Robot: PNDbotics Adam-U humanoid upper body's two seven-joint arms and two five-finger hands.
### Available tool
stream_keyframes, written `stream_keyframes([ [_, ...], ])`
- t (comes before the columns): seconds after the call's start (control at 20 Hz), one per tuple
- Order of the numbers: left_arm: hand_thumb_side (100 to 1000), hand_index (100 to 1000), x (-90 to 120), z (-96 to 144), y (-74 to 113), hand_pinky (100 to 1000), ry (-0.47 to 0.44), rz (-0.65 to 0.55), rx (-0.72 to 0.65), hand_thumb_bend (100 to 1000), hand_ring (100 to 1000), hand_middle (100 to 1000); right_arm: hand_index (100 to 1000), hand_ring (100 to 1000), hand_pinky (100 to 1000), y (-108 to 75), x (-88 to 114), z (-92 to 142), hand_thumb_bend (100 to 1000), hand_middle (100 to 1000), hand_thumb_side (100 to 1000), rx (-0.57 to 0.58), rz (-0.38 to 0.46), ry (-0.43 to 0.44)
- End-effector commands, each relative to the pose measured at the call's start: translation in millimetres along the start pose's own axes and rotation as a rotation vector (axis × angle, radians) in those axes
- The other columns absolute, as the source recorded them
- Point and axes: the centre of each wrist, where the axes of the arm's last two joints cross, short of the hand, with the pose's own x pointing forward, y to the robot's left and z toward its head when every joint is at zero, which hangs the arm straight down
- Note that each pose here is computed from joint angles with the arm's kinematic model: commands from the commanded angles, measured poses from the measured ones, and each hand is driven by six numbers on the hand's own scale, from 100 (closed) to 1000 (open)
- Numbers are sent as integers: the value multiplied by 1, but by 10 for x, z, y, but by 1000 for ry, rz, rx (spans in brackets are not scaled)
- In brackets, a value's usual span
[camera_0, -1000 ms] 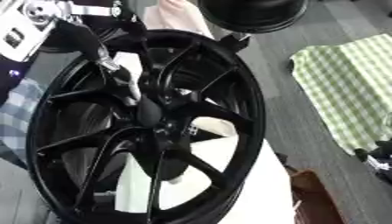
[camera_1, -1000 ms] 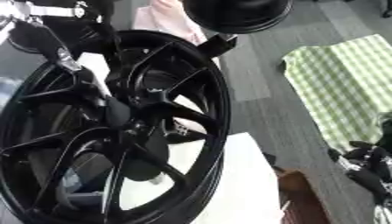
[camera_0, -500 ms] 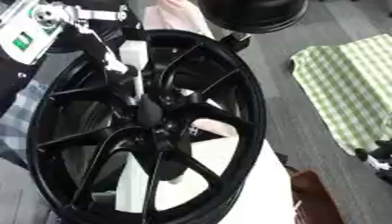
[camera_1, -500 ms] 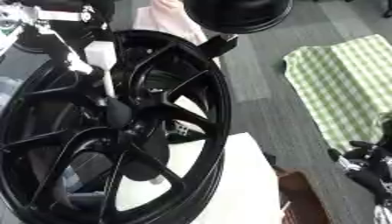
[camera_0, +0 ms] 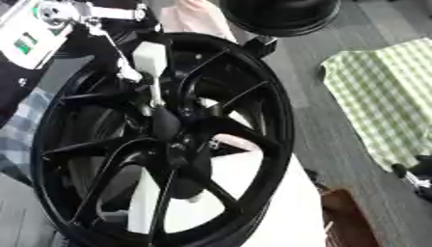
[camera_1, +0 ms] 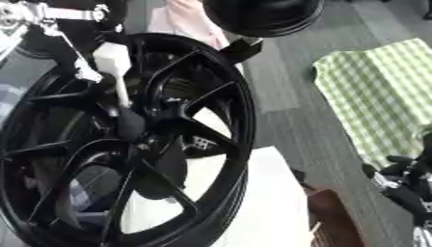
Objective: Pull the pin out of the wheel hub.
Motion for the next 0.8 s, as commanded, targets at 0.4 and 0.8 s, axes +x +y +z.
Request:
stream_keyframes([
  [0.4,100,351,227,992,781,572,-61,-99,227,434,382,146,664,607,472,-130,87,-48,649,484,215,-12,36,-25],
  [0.8,100,352,-135,2172,599,570,220,-24,591,424,376,137,664,607,472,-190,76,-24,649,483,215,-38,40,-21],
])
